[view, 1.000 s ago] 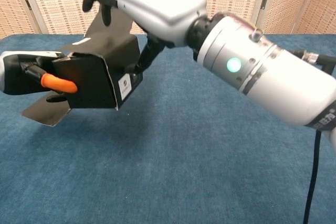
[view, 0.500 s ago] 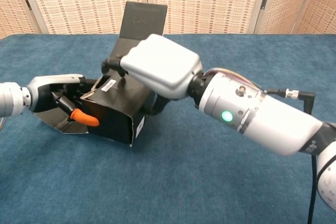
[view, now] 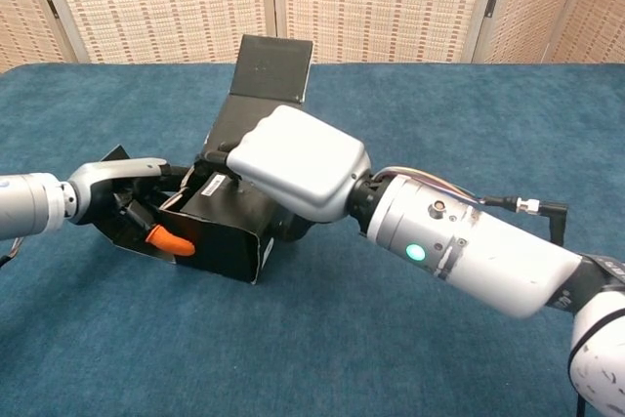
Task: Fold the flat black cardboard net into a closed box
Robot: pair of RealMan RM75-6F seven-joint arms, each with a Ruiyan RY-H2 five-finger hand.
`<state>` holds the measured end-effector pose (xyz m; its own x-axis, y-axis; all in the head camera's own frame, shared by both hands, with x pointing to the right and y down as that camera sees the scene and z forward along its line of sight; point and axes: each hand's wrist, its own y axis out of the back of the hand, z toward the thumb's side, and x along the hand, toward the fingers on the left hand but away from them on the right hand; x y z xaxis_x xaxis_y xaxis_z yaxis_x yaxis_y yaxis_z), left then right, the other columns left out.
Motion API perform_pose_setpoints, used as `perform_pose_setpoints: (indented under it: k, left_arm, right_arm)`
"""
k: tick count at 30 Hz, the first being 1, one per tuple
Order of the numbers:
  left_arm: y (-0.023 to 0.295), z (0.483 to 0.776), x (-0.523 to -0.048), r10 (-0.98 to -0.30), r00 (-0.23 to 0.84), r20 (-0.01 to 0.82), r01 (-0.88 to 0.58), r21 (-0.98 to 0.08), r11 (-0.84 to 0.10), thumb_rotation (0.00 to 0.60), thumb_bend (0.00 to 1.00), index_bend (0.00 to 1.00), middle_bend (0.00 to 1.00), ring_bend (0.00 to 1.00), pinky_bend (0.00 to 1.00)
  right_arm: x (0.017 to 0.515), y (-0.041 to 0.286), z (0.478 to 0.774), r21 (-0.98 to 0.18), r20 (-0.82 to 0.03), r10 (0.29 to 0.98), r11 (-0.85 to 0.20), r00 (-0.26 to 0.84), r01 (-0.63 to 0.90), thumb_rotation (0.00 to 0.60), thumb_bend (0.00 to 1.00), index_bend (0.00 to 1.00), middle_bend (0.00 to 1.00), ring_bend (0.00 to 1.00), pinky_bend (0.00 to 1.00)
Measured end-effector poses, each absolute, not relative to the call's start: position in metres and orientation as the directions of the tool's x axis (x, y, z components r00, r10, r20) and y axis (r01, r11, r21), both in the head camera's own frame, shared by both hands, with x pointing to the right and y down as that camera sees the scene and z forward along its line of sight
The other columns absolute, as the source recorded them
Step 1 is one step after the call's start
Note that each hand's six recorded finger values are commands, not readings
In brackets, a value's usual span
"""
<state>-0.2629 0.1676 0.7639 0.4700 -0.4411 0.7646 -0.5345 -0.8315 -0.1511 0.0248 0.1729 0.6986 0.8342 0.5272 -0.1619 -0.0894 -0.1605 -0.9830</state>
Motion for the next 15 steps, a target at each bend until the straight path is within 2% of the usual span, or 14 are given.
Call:
perform_pose_setpoints:
  k: [9, 15]
  left_arm:
    - [0.1704, 0.7611, -0.2597, -0.421, 0.479, 0.771, -0.512, -0.145, -0.847, 0.6, 0.18, 0.18, 0.2, 0.54, 0.77]
    - [0.1708, 0.7615, -0.2587, -0.422, 0.478, 0.771, -0.513, -0.146, -0.846, 0.6, 0.17, 0.18, 0.2, 0.54, 0.77]
  right_arm:
    - [0.0258, 0.1689, 0.6992, -0.984, -0.159, 0.534, -0.155, 0.83, -0.089, 0.6, 0.09, 0.27, 0.35, 0.84, 1.0]
    - [0.0258, 0.1711, 0.7029, -0.982, -0.178, 0.524, -0.153, 0.833, -0.113, 0.6, 0.14, 0.37, 0.4, 0.85, 1.0]
